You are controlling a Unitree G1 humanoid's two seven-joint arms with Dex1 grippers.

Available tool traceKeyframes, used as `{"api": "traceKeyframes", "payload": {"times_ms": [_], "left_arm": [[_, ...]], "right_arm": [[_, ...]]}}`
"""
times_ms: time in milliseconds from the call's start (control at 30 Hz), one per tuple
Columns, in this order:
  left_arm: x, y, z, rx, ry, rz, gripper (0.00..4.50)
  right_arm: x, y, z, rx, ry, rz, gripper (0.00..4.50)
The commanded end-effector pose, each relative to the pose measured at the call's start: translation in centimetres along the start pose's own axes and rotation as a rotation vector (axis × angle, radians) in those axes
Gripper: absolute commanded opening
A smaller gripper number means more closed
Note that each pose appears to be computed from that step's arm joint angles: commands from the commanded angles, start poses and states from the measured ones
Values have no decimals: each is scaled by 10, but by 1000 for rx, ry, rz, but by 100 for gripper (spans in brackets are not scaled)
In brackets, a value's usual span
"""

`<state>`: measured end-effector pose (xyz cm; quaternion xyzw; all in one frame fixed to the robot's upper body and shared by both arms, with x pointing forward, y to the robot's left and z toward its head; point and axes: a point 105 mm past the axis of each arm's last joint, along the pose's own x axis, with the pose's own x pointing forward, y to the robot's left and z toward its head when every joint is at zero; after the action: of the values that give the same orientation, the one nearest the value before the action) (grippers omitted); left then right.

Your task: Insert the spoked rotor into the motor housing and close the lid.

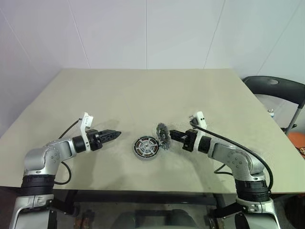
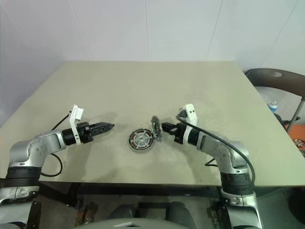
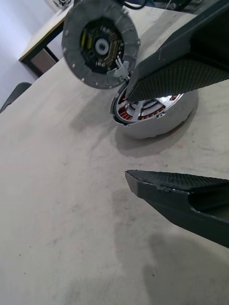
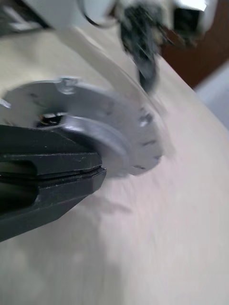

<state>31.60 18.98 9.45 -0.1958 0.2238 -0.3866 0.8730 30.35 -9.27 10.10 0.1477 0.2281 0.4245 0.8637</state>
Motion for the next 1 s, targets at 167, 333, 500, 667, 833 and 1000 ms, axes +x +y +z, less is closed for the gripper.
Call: {"api": "traceKeyframes", "payload": {"times_ms": [167,333,500,667,833,1000], "left_arm": [[0,-5,13,37,-31,-17,243],[0,-5,10,32,-24,-13,243],[-1,-7,6,27,-22,-12,243],[-4,-7,4,22,-25,-3,243],[-4,-7,4,22,-28,0,243],[-6,-8,5,24,-38,1,243]], "right_arm": [[11,11,0,-91,58,50,2],[32,14,-2,-151,110,90,2],[49,18,-8,-202,143,117,2],[57,13,-17,-252,201,131,2],[57,11,-22,-340,271,174,2],[57,19,11,-431,168,204,2]]}}
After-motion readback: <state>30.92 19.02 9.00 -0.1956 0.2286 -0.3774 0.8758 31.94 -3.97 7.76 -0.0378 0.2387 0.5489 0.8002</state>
